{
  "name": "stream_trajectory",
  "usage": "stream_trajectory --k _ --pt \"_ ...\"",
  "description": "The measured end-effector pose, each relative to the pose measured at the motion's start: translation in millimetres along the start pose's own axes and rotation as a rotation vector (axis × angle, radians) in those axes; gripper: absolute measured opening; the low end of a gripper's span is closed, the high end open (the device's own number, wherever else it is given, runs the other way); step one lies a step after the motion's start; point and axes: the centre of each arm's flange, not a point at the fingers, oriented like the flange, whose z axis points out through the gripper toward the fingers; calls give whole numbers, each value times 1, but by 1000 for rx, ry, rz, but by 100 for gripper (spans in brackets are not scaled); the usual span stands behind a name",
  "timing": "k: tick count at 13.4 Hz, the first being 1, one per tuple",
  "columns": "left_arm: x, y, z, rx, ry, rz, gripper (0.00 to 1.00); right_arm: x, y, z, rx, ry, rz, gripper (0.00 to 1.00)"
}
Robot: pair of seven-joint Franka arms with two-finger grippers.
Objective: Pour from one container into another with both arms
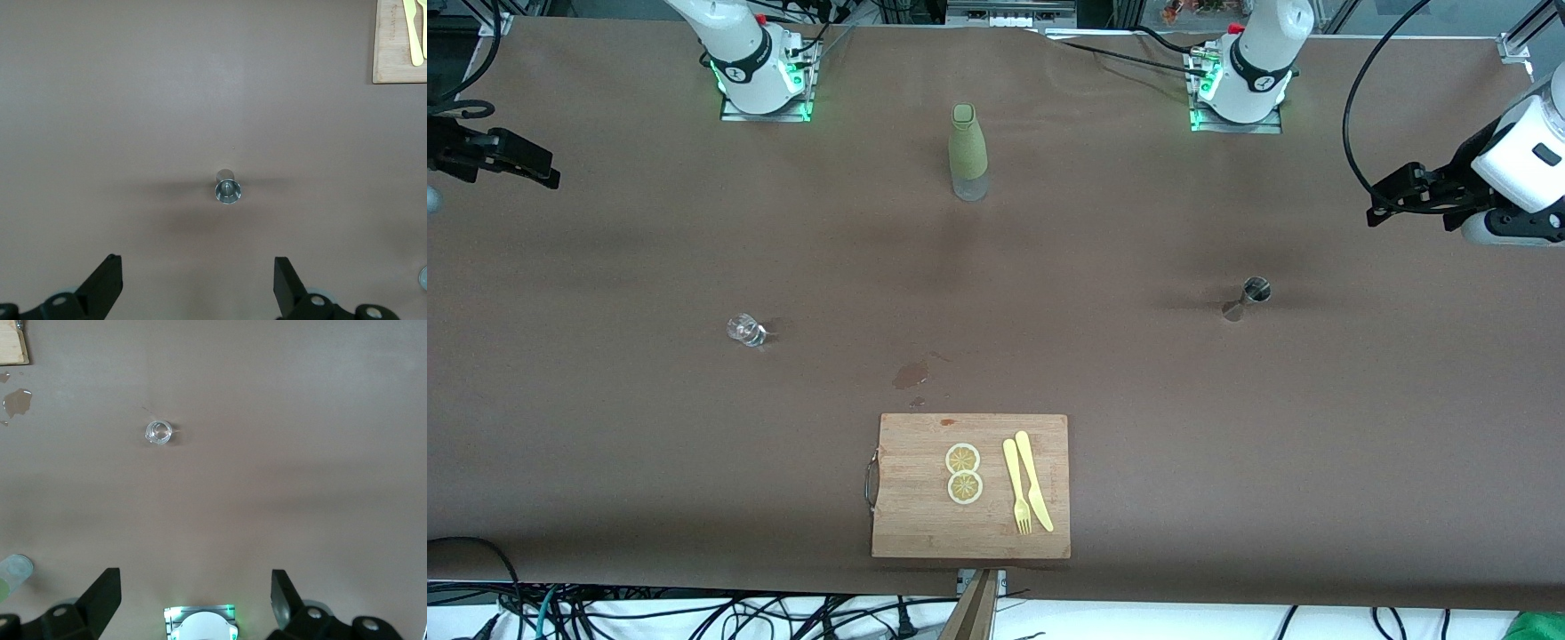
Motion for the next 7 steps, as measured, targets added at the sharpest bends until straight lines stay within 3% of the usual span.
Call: stream_trajectory --k 7 --pt "0 -8 0 -16 0 -18 100 0 2 0 0 0 4 100"
